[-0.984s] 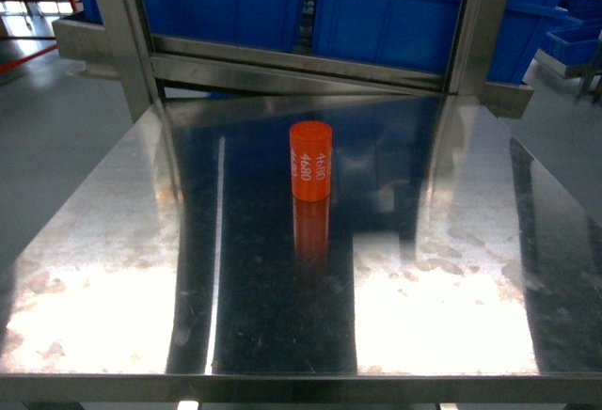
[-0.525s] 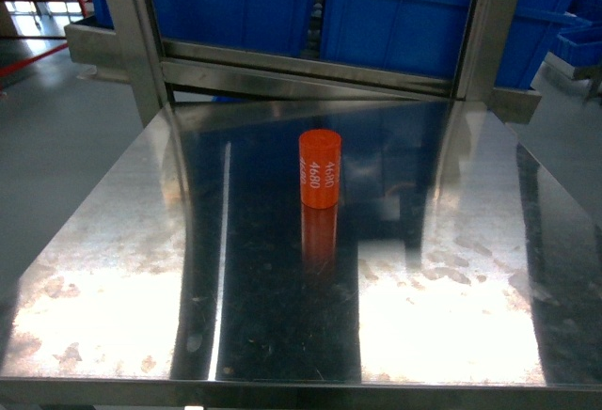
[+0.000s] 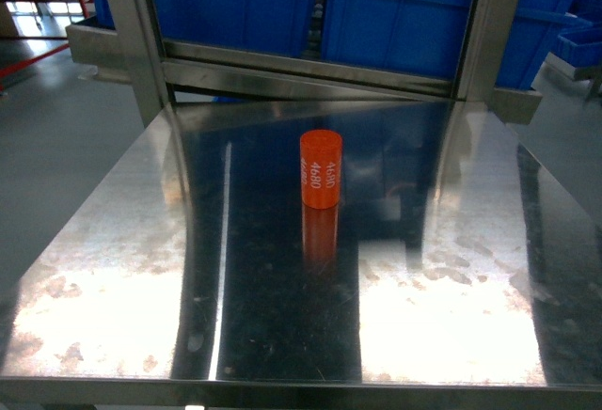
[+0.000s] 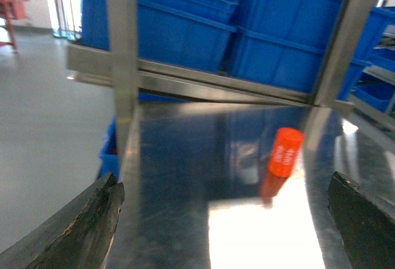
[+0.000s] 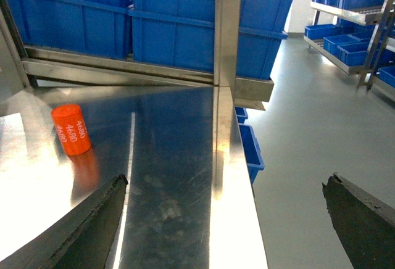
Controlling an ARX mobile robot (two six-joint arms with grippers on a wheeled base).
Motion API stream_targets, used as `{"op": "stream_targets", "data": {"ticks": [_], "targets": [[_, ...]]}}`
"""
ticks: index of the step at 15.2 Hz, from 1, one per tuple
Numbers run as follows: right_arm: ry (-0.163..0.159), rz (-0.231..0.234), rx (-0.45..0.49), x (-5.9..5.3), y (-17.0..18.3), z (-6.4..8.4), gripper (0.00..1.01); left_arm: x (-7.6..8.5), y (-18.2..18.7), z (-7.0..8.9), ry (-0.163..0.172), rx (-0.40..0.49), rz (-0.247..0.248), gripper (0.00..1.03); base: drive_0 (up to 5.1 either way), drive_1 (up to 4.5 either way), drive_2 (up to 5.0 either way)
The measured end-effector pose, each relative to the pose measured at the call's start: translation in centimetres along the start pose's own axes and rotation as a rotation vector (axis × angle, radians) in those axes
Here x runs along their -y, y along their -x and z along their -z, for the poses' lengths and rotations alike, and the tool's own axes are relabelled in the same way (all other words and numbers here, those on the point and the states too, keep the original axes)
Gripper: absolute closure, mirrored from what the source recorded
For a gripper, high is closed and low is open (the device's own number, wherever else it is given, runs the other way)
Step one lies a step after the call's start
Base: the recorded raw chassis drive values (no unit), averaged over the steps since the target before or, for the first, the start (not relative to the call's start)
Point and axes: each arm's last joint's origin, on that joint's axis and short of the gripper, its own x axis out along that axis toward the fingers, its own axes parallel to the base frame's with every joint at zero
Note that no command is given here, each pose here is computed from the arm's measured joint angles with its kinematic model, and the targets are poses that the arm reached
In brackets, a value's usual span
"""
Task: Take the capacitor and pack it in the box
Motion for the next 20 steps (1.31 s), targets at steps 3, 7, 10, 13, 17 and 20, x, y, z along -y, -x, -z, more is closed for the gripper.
{"op": "stream_targets", "data": {"ticks": [3,7,10,13,17,20], "targets": [[0.000,0.000,0.001,0.0,0.0,0.0,0.03,3.1,-9.6,-3.1,0.081,0.089,-0.010,0.05,0.0,0.00,0.0],[0.000,0.000,0.000,0.0,0.0,0.0,0.03,9.1,-22.2,1.7,0.069,-0.087,0.009,0.05,0.0,0.00,0.0],[0.000,0.000,0.000,0.0,0.0,0.0,0.03,11.8,-27.2,2.7,0.081,-0.100,0.084,0.05,0.0,0.00,0.0],[0.000,0.000,0.000,0.0,0.0,0.0,0.03,12.5,-29.3,4.9,0.066,-0.159,0.115,0.05,0.0,0.00,0.0],[0.000,0.000,0.000,0.0,0.0,0.0,0.03,12.7,-30.1,5.9,0.054,-0.176,0.128,0.05,0.0,0.00,0.0],[0.000,0.000,0.000,0.0,0.0,0.0,0.03,12.7,-31.0,6.8,0.046,-0.198,0.128,0.05,0.0,0.00,0.0]]}}
